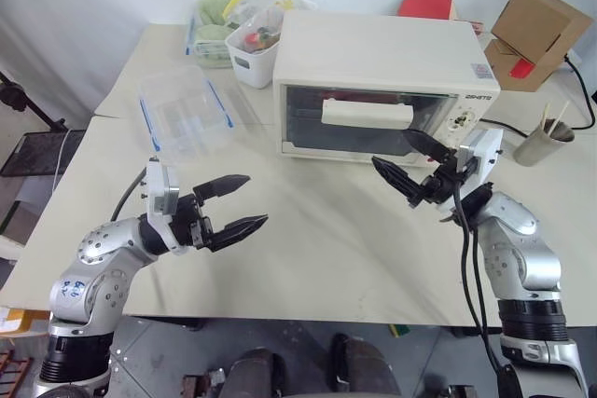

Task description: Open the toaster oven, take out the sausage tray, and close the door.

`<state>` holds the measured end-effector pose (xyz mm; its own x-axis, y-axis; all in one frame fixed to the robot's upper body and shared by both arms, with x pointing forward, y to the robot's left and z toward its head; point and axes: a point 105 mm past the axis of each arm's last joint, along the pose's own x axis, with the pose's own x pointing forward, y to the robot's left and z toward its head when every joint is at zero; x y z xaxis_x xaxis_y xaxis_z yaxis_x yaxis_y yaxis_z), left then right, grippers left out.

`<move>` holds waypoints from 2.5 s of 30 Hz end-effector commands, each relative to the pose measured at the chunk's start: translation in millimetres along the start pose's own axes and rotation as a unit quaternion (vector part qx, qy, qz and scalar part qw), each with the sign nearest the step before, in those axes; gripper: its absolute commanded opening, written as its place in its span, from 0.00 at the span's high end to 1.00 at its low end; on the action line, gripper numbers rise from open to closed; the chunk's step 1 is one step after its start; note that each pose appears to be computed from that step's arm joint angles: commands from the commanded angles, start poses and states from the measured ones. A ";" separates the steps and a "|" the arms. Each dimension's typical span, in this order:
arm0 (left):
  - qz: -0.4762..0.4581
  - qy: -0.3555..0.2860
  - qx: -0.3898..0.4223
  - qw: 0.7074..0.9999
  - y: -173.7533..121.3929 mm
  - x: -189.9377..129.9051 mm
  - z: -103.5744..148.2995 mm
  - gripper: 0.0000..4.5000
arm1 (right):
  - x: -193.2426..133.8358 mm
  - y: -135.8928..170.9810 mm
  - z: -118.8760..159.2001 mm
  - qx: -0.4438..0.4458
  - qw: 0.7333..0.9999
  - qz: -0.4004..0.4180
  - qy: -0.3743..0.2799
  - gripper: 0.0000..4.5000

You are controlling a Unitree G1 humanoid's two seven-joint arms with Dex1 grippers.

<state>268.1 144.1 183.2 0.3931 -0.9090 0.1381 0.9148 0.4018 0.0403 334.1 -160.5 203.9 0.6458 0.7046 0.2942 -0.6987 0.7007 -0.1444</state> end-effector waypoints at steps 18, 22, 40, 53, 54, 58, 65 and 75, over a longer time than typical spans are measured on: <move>0.010 -0.041 -0.003 0.999 39.0 2.1 23.9 0.27 | -27.0 55.9 0.8 -0.129 0.982 0.133 0.020 0.00; 0.030 -0.062 0.014 0.998 65.6 13.7 34.3 0.57 | -18.3 57.2 3.4 -0.142 0.981 0.134 0.006 0.00; -0.004 -0.095 -0.022 0.995 89.6 93.2 19.6 0.99 | -20.4 57.4 0.6 -0.156 0.980 0.120 0.013 0.00; -0.079 -0.033 0.001 0.996 63.1 98.7 -14.3 0.99 | -102.2 55.5 -24.5 -0.171 0.980 -0.033 0.096 0.00; -0.082 -0.028 0.001 0.996 61.6 97.9 -18.0 0.99 | -118.0 58.5 -26.8 -0.163 0.979 -0.054 0.112 0.00; -0.092 -0.004 0.010 0.996 55.9 94.9 -31.9 0.99 | -160.8 61.5 -27.4 -0.157 0.967 -0.125 0.156 0.00; -0.069 0.032 0.042 0.996 54.4 89.2 -54.9 0.99 | -194.3 48.2 -1.5 -0.177 0.946 -0.221 0.160 0.00; -0.001 0.044 0.057 0.997 53.2 62.5 -72.6 0.99 | -121.3 30.9 21.6 -0.190 0.961 -0.128 0.153 0.00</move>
<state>349.8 95.2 124.4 0.3751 -0.9249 0.0623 0.9139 0.3802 0.1422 221.8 -238.3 174.6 0.8988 0.4320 0.0742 -0.3565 0.8190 -0.4497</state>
